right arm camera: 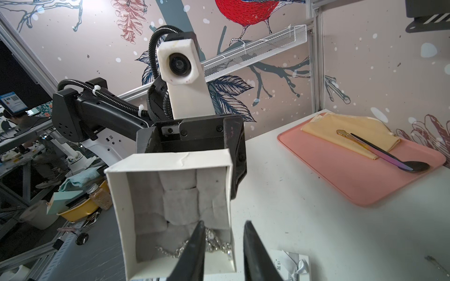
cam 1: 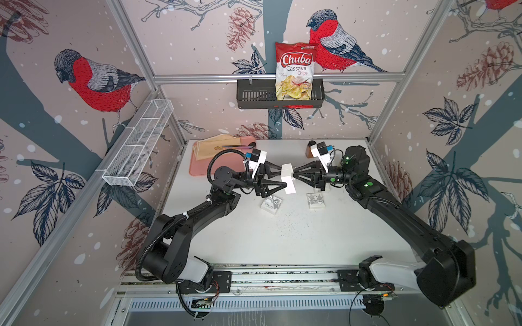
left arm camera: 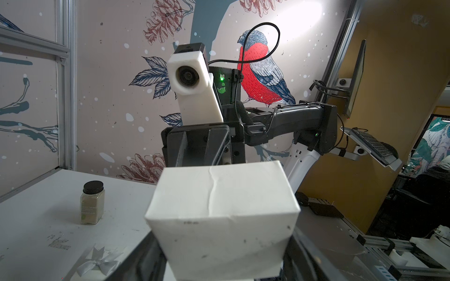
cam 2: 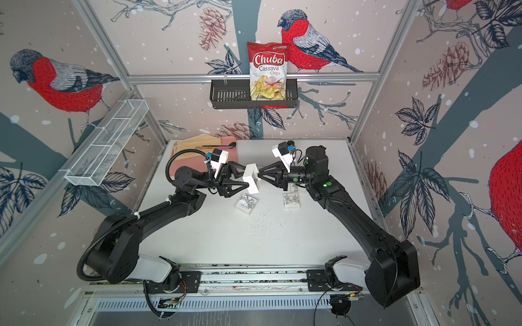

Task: Take the necklace out of the lift-off lid jewelry box
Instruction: Place the jewelry box at the center of the board.

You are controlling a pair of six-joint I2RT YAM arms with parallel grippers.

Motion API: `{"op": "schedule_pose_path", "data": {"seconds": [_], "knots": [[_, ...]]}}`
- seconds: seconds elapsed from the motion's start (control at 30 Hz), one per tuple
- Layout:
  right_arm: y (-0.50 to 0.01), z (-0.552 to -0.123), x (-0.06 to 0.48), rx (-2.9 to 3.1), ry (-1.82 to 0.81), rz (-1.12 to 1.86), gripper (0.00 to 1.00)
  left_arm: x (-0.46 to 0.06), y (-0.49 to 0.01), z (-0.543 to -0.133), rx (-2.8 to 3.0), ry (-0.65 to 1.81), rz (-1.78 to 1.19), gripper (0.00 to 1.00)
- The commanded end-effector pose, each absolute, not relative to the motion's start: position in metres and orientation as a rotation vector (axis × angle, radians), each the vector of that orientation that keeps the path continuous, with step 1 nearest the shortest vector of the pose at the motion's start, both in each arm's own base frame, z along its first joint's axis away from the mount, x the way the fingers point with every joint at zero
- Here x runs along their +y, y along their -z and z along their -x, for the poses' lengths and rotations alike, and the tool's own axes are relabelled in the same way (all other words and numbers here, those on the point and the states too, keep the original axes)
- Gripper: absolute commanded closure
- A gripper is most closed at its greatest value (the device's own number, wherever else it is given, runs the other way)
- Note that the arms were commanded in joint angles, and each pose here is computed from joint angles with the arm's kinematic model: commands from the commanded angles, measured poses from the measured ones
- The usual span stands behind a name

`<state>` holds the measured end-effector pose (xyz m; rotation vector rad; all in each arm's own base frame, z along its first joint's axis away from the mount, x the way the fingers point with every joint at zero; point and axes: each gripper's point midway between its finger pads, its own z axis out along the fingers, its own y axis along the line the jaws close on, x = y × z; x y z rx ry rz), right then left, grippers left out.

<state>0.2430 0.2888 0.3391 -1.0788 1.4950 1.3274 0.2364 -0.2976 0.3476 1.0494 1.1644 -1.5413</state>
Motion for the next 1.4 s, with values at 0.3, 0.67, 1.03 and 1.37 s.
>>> {"op": "schedule_pose_path", "data": {"seconds": [0.3,0.67,1.03,1.37], "knots": [[-0.329,-0.249,0.297,1.517,-1.316,1.107,0.79,-0.296,-0.352,-0.23,1.111,1.518,-1.093,0.28],[-0.326,-0.246,0.295,1.519,-1.307,1.123,1.0,-0.297,-0.349,-0.233,1.129,1.511,-1.083,0.23],[-0.31,-0.289,0.263,1.732,-0.998,0.873,1.0,-0.296,-0.347,-0.244,1.184,1.428,-1.049,0.14],[-0.24,-0.336,0.225,2.087,-0.659,0.602,1.0,-0.273,-0.33,-0.311,1.453,1.049,-0.777,0.14]]}}
